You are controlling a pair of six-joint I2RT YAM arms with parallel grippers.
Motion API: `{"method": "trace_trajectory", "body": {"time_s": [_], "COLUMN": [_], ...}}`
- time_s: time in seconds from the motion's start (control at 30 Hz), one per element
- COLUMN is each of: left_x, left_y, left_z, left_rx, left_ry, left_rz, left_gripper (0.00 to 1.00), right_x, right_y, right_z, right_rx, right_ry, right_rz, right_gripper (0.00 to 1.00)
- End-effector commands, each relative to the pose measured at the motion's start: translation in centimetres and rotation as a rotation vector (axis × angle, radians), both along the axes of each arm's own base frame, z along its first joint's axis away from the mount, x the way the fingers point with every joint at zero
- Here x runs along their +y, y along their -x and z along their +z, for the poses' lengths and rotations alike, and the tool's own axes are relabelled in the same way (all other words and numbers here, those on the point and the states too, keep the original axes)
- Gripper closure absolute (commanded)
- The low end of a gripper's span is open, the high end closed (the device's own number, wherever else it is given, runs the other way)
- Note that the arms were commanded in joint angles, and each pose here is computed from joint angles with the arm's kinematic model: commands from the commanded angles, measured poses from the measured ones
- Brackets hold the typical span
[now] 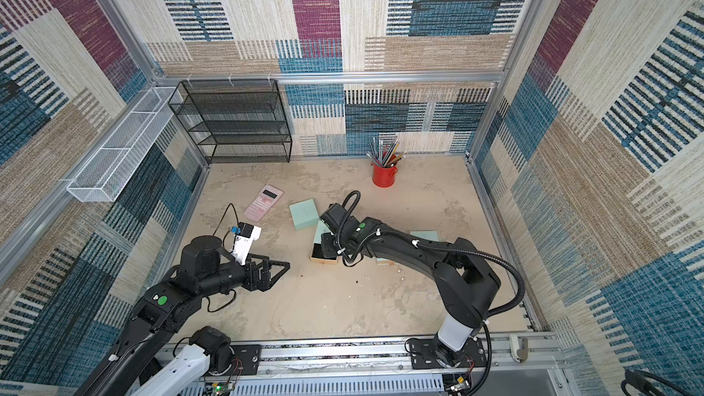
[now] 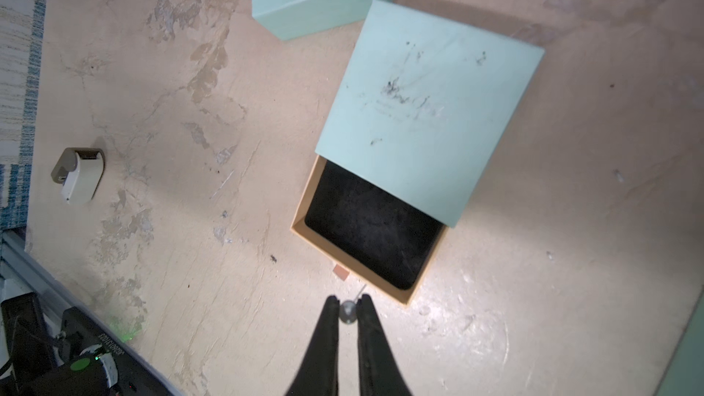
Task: Take out the earrings from the drawer-style jewelry box
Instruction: Pick up the earring from the drawer, then place the earring at the center of the board.
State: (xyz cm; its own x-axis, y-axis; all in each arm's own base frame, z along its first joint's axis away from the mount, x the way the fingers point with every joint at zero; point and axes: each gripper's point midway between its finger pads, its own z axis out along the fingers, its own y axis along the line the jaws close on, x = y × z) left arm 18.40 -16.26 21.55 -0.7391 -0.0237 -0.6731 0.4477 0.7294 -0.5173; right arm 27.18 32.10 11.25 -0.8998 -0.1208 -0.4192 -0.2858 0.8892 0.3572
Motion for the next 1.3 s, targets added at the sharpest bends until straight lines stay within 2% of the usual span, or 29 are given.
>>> {"method": "trace_trajectory", "body": {"time_s": [0.0, 0.43, 0.87, 1.27], "left_x": [-0.3, -0.4, -0.4, -0.4], "left_y": [-0.3, -0.4, -0.4, -0.4], "left_z": [0.5, 0.5, 0.4, 0.4], "left_rx": [-0.022, -0.020, -0.018, -0.016], "left_ry": [0.017, 0.022, 0.021, 0.019], "left_rz": [-0.006, -0.008, -0.007, -0.007], "left_gripper": [0.01, 0.01, 0.01, 0.01], "right_x": [-1.1, -6.6, -8.6, -8.8], "right_y": [1.2, 6.2, 7.4, 7.4], "right_z": [0.2, -2.3, -6.3, -7.9], "right_rx": [0.033, 0.174, 0.275, 0.294], "right_ry": [-0.002, 0.068, 0.096, 0.137], "right_rz": [-0.017, -0.059, -0.084, -0.073], "right_gripper": [0.87, 0.86, 0.87, 0.87]}}
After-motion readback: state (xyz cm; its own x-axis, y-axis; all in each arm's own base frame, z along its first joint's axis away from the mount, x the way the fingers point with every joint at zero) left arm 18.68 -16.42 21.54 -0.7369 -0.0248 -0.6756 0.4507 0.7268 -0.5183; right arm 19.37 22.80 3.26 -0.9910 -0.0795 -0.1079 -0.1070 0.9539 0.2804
